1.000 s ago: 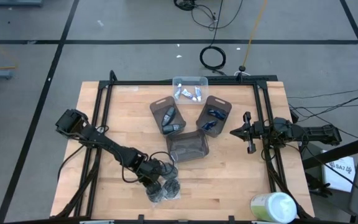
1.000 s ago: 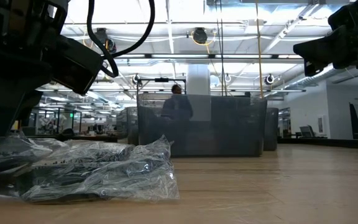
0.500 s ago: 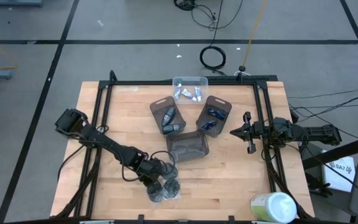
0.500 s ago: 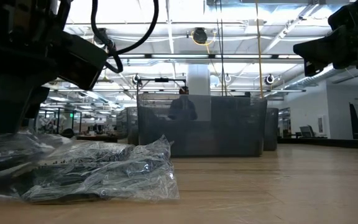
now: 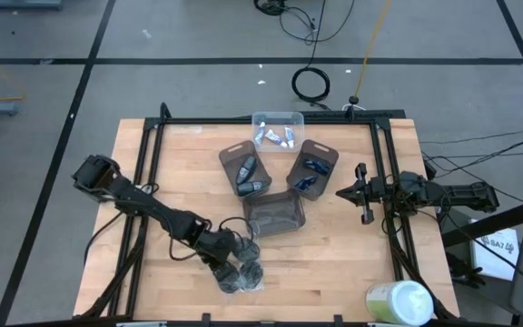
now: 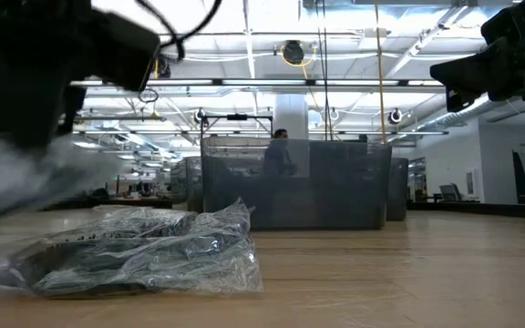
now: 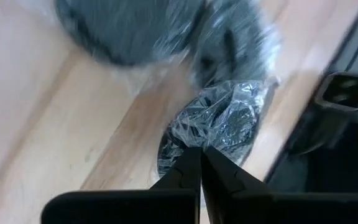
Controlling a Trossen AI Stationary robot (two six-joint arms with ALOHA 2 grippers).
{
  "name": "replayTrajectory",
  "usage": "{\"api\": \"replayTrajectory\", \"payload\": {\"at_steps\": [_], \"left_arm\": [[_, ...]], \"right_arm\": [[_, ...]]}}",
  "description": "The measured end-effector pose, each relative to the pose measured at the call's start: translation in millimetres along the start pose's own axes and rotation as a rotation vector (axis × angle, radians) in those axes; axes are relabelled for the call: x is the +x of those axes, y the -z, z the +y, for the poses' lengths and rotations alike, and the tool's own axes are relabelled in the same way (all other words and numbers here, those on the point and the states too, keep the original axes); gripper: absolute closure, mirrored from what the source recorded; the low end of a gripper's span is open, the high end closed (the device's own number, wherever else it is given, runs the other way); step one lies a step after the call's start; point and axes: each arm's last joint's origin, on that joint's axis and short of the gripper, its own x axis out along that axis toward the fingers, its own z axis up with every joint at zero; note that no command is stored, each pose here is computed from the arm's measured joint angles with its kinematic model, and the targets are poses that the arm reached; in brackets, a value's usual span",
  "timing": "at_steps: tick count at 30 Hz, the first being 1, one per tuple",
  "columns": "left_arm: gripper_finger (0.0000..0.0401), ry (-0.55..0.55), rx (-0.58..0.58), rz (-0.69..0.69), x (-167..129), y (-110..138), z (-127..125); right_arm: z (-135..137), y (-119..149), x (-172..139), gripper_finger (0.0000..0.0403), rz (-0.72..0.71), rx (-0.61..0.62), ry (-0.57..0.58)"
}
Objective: Pick & Place Travel size toiletries
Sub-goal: Put the bottom left black hairbrush into the bottom black transparent bin
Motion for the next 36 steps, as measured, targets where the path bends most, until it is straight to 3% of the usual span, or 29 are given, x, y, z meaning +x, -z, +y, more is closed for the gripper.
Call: {"api": "replayTrajectory", "payload": {"at_steps": [10, 20, 29, 36], "left_arm": [[0.0401, 0.05, 0.215, -0.305, -59, -2, -12], [0.0401, -0.019, 0.435, -0.603, -108, -9, -11], [0.0401, -0.079, 0.674, -0.789, -126, -34, -11], [0.0401, -0.125, 0.751, -0.902, -137, -54, -7]], "right_arm": [[0, 0, 0, 0.0399, 0.0, 0.0, 0.0], [0, 0, 0, 0.0399, 0.0, 0.0, 0.0], [0, 0, 0, 0.0399, 0.0, 0.0, 0.0], [0, 0, 0, 0.0398, 0.0, 0.0, 0.0]]}}
